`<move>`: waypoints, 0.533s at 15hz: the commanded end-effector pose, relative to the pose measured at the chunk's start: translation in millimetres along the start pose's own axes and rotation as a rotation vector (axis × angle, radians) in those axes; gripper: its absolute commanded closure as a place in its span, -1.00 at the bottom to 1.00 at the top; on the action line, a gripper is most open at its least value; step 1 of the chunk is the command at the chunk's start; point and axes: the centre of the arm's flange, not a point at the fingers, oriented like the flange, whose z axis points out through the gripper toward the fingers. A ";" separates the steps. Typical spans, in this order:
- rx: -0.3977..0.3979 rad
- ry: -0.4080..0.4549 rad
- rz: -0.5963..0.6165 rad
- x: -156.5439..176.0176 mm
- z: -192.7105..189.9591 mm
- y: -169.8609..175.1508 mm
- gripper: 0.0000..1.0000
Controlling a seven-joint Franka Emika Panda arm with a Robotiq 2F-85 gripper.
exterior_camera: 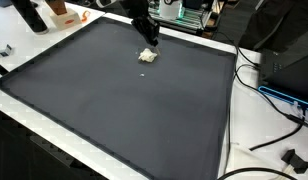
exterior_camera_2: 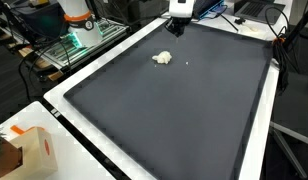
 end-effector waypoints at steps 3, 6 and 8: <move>-0.161 0.118 0.034 -32.2 -11.1 -9.8 0.94; -0.242 0.158 0.024 -40.7 -16.3 -15.2 0.94; -0.295 0.176 0.009 -45.3 -18.4 -17.6 0.94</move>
